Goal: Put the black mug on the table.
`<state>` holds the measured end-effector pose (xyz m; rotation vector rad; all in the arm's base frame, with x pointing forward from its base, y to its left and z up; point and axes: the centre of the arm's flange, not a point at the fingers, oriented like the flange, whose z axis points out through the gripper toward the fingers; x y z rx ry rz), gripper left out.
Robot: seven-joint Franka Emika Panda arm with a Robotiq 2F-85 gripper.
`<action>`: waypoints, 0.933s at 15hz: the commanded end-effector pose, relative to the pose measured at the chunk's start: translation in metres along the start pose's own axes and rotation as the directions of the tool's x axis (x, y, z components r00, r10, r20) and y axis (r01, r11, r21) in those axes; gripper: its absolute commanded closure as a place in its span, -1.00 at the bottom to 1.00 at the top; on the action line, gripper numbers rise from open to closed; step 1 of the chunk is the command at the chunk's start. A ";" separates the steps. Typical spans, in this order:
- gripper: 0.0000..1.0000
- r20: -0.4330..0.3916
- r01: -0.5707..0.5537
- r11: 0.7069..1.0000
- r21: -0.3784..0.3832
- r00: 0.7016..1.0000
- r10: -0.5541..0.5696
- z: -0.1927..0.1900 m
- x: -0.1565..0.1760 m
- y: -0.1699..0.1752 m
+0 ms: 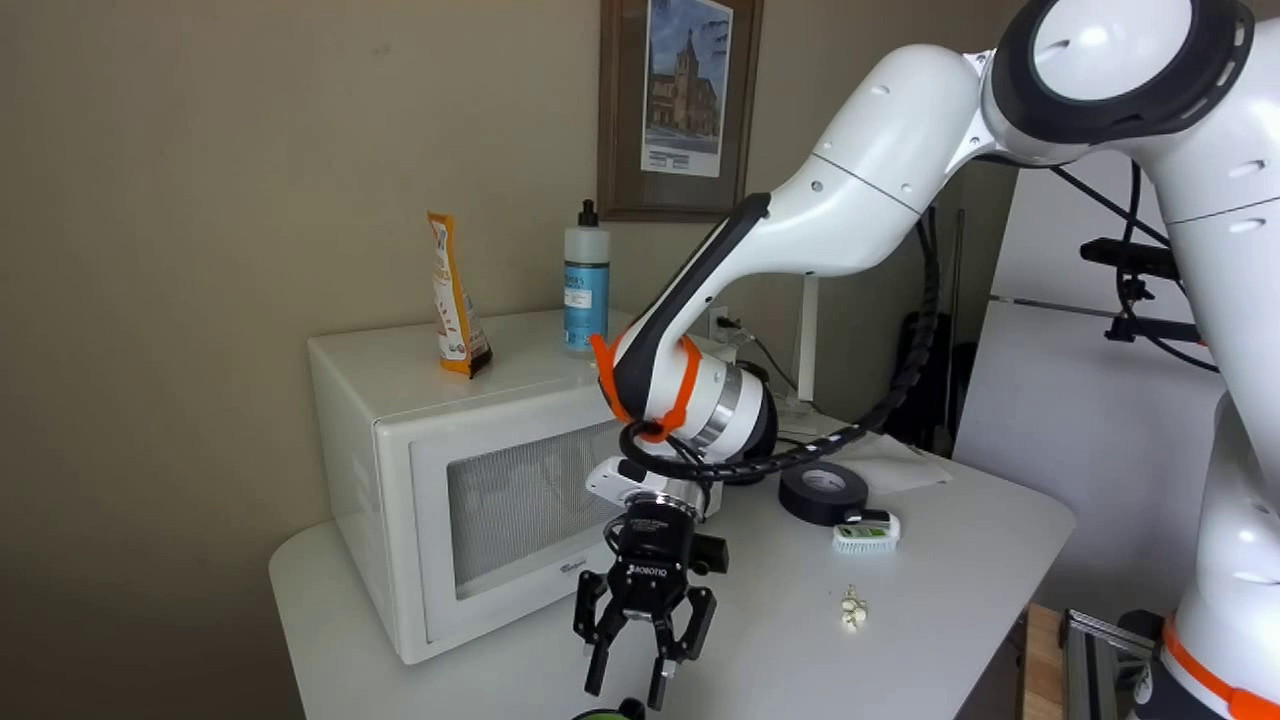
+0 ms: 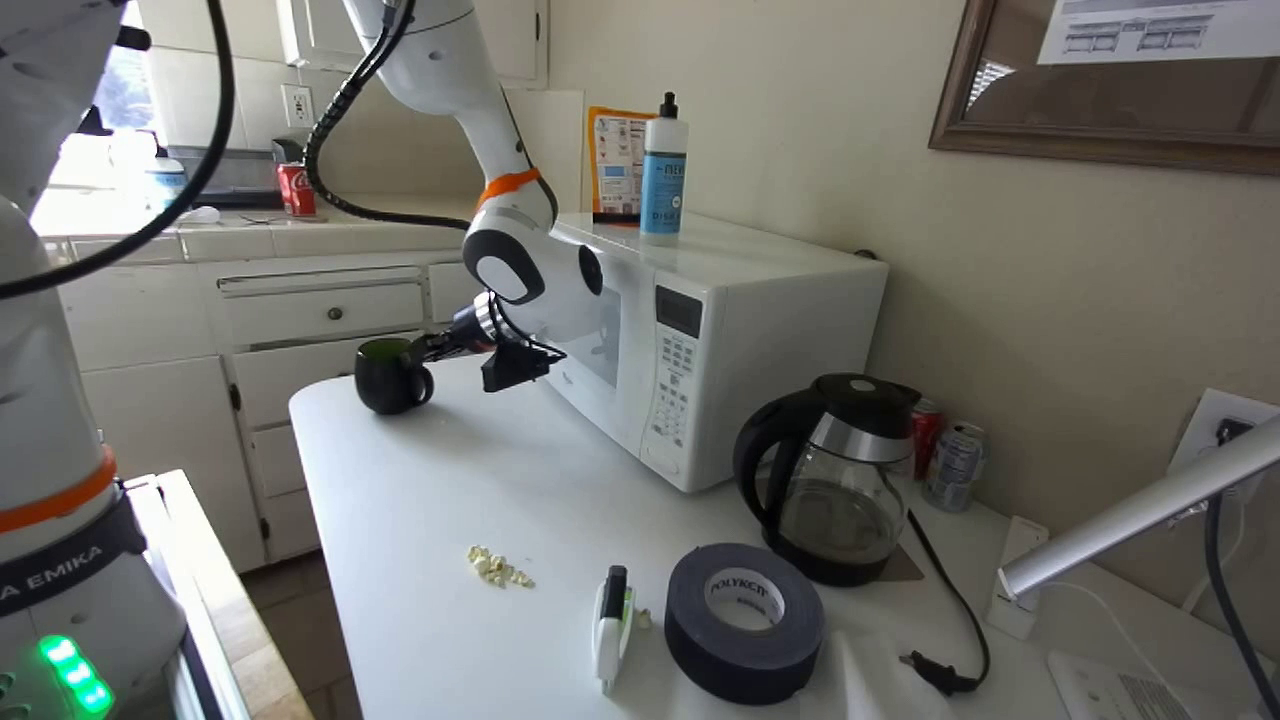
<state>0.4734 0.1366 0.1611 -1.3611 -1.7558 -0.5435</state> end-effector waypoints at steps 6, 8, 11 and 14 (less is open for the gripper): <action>-1.00 0.279 -0.043 0.982 -0.185 0.956 0.094 -0.043 0.054 -0.054; -1.00 0.306 -0.066 0.956 -0.286 0.939 0.156 -0.056 0.059 -0.076; -1.00 0.317 -0.109 0.897 -0.428 0.911 0.263 -0.074 0.059 -0.106; -1.00 0.315 -0.113 0.896 -0.429 0.911 0.266 -0.078 0.051 -0.089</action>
